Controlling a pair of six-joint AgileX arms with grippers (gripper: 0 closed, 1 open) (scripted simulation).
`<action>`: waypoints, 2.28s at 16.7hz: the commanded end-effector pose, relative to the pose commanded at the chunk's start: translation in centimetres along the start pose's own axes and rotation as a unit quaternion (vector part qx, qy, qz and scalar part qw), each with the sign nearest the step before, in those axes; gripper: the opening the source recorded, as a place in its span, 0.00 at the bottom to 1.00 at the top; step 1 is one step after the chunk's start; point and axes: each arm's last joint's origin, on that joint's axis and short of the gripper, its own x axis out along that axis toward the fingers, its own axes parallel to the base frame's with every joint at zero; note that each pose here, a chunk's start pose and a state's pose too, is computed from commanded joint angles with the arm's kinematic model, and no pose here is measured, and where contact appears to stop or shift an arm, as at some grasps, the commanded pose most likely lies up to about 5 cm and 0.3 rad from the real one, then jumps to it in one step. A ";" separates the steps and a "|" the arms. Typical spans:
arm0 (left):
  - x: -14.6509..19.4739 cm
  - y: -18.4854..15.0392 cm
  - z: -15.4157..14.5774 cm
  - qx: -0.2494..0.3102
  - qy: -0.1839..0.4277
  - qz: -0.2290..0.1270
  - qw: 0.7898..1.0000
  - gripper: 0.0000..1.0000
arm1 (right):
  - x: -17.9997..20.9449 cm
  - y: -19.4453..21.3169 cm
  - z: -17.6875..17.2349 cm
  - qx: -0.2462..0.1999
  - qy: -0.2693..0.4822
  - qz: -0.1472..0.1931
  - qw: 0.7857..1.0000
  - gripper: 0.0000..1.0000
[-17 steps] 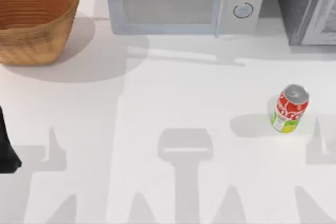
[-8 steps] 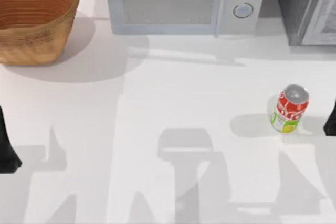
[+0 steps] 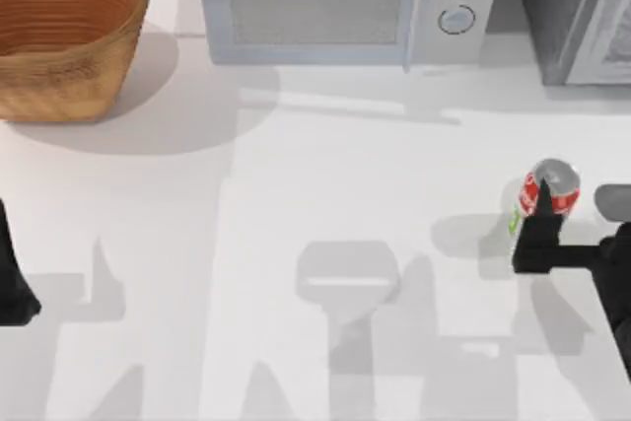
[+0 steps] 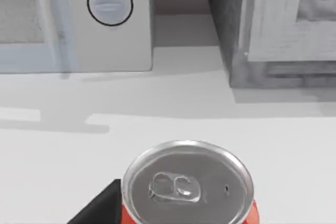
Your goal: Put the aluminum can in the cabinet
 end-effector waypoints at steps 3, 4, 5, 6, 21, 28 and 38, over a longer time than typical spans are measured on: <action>0.0 0.0 0.0 0.000 0.000 0.000 1.000 1.00 | 0.2 1.3 -2.4 -0.006 0.007 0.000 1.000 1.00; 0.0 0.0 0.0 0.000 0.000 0.000 1.000 1.00 | 0.2 1.6 -3.1 -0.007 0.008 0.000 1.000 1.00; 0.0 0.0 0.0 0.000 0.000 0.000 1.000 1.00 | 0.2 1.8 -3.7 -0.009 0.009 0.000 1.000 1.00; 0.0 0.0 0.0 0.000 0.000 0.000 1.000 1.00 | 0.1 2.0 -4.1 -0.010 0.009 0.000 1.000 1.00; 0.0 0.0 0.0 0.000 0.000 0.000 1.000 1.00 | 4.1 2.4 -5.0 -0.011 0.010 0.000 1.000 1.00; 0.0 0.0 0.0 0.000 0.000 0.000 1.000 1.00 | 6.0 2.3 -5.0 -0.011 0.010 0.000 1.000 1.00; 0.0 0.0 0.0 0.000 0.000 0.000 1.000 1.00 | 6.0 2.3 -5.0 -0.011 0.010 0.000 1.000 0.25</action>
